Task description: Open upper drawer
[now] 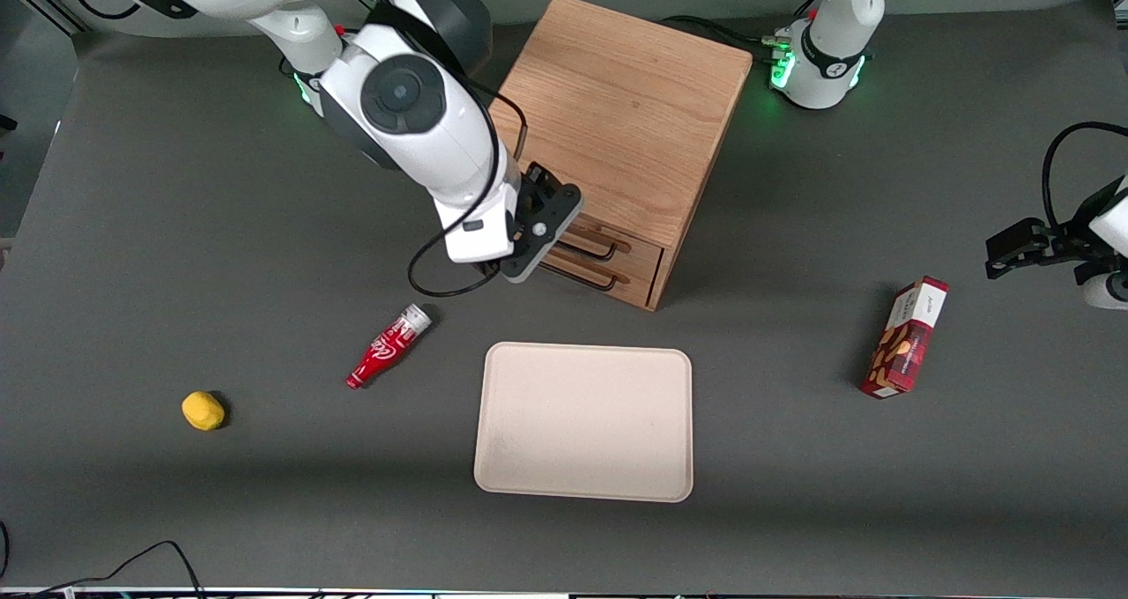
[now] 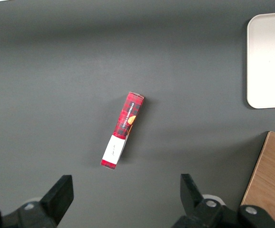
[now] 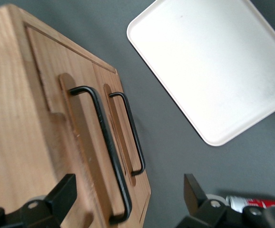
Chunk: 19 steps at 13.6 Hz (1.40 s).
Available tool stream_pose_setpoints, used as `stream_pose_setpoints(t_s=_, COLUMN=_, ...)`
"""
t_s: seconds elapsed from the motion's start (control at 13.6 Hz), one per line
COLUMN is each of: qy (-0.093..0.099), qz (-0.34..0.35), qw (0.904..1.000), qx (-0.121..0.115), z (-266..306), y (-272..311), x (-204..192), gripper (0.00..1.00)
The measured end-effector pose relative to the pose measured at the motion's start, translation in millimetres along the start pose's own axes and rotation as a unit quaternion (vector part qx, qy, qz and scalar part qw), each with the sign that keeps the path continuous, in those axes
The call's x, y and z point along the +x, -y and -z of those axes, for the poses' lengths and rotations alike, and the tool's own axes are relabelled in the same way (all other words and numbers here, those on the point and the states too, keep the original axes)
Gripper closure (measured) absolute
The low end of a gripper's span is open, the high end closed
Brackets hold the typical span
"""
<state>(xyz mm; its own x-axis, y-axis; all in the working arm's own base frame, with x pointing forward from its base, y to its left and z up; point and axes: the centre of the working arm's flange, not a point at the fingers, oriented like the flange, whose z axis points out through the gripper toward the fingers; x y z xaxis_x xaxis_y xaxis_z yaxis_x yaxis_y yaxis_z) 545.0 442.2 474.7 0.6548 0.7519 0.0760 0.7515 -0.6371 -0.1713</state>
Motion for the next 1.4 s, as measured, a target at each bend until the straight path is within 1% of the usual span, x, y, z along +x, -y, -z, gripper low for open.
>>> stream_pose_setpoints(t_s=0.29, qy=0.006, qz=0.022, qw=0.9993, qx=-0.028, z=-43.7, y=-2.8, x=1.4, gripper=0.0)
stream_pose_setpoints(t_s=0.96, qy=-0.004, qz=0.034, qw=0.9989, qx=-0.033, z=-51.2, y=-6.4, x=2.5, gripper=0.0)
stream_pose_setpoints(t_s=1.11, qy=-0.004, qz=0.03, qw=0.9991, qx=-0.031, z=-58.8, y=-12.4, x=2.0, gripper=0.0)
stream_pose_setpoints(t_s=1.25, qy=-0.005, qz=0.023, qw=0.9995, qx=-0.019, z=-63.5, y=-21.4, x=1.7, gripper=0.0)
stream_pose_setpoints(t_s=1.4, qy=-0.004, qz=0.013, qw=0.9999, qx=-0.002, z=-66.1, y=-27.2, x=0.5, gripper=0.0)
